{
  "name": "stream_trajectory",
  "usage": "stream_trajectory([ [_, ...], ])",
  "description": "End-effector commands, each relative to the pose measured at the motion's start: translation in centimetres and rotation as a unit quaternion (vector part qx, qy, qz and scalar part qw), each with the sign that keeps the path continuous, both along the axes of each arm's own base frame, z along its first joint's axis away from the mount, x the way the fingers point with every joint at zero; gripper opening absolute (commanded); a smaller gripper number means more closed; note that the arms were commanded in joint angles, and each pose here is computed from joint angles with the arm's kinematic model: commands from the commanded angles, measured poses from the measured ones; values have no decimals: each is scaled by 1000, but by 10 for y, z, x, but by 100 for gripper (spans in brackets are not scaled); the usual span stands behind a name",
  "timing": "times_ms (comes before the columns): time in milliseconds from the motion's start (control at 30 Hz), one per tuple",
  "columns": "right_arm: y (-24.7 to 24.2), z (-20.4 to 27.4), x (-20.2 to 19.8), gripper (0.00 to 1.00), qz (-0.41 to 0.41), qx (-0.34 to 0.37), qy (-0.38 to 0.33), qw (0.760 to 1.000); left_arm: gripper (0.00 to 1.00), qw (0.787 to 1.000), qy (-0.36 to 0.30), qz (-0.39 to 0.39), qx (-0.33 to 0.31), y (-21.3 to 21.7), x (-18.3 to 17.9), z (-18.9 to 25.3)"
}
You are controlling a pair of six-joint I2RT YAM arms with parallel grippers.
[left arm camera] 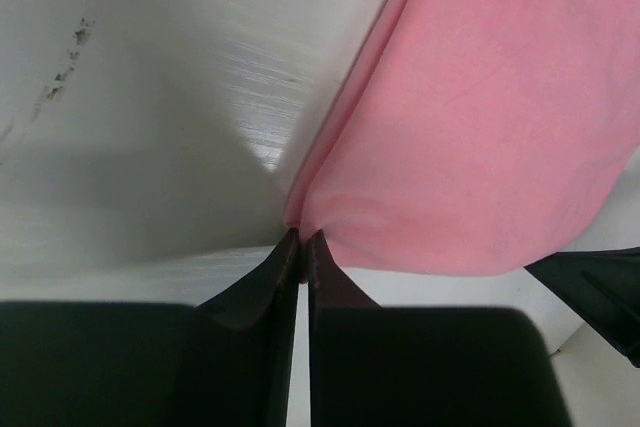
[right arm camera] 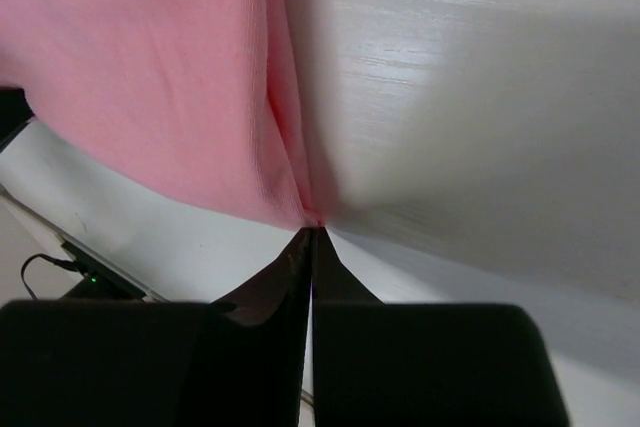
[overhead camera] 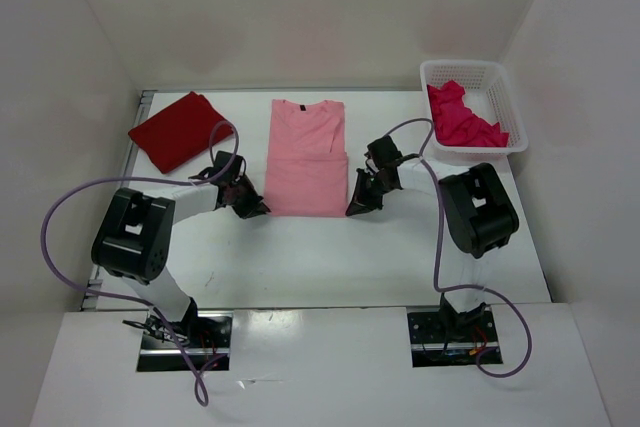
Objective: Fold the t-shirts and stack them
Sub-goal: Grab one side of the 2/3 rectangular tshirt with both arms, then fold the long partially folded tshirt into a neat square
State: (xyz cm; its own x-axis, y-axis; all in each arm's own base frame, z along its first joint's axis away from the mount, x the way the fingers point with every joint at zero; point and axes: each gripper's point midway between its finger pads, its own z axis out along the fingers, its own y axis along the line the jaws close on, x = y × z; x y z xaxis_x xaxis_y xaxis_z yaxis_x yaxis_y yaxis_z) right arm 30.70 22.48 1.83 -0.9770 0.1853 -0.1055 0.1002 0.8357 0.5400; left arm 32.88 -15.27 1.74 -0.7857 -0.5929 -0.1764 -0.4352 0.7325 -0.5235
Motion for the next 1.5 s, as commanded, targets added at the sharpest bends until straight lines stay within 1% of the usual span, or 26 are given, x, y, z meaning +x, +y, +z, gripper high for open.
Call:
stream_trajectory([
  [0,1,11,9,2,-8,6,-27,1000,6,1000,-2,-9,5,3,-8,5],
  [167,-6,27,-16,0,-10,3,-27,1000,1,1000,-8,-22,12,8,-28,28],
  [233,-11,26,-35,0,-9,-5,-15,1000,0,999,-2,-34,1,7,-43,33],
  [267,-8,39,-44,0,-6,3,-26,1000,0,999,0,-34,2,10,-55,38],
  [333,-13,33,-70,0,-14,1,-4,1000,0,999,4,-41,-9,9,-69,43],
  [400,-12,42,-100,0,-4,16,12,1000,0,999,16,-44,-24,8,-91,48],
  [533,-9,71,-135,0,-11,53,25,998,0,997,36,-48,-53,7,-127,56],
  [600,-10,89,-141,0,-11,66,15,998,0,996,33,-50,-67,5,-138,69],
  [700,-5,108,-128,0,-13,72,-7,997,0,995,-3,-46,-83,2,-130,94],
  [767,-1,125,-102,0,-3,76,-43,996,0,994,-34,-52,-94,-6,-105,120],
  [800,-3,120,-87,0,-10,64,-39,997,0,992,-53,-60,-93,-9,-91,130],
  [833,-1,138,-62,0,-8,64,-81,995,0,994,-44,-56,-86,-11,-76,126],
  [867,-2,143,-48,0,-12,59,-95,994,0,993,-59,-61,-86,-14,-61,135],
  [900,-8,137,-27,0,-25,53,-93,994,0,989,-105,-61,-90,-19,-35,162],
  [933,-8,153,-2,0,-32,56,-127,990,0,990,-100,-58,-77,-19,-18,156],
  [1033,-18,154,54,0,-43,44,-150,987,0,989,-130,-33,-67,-15,37,167],
  [1067,-18,154,65,0,-33,42,-155,986,0,989,-135,-22,-61,-10,50,167],
  [1100,-17,154,77,0,-33,35,-162,986,0,991,-127,-17,-46,-9,66,150],
  [1167,-20,149,115,0,-42,28,-170,984,0,989,-139,5,-41,4,96,154],
  [1200,-18,144,124,0,-36,23,-168,985,0,991,-126,8,-35,4,109,135],
  [1267,-16,126,153,0,-41,20,-160,986,0,989,-144,20,-36,11,136,140],
  [1300,-14,119,161,0,-38,17,-159,986,0,990,-133,27,-32,11,148,121],
  [1333,-16,125,181,0,-47,15,-177,983,0,990,-135,31,-28,11,157,117],
  [1367,-14,95,189,0,-46,7,-150,988,0,990,-135,39,-30,15,167,114],
  [1400,-18,89,200,0,-53,2,-152,987,3,990,-127,40,-37,11,177,99],
  [1467,-15,91,219,0,-56,1,-165,985,17,989,-136,40,-45,7,194,100],
])
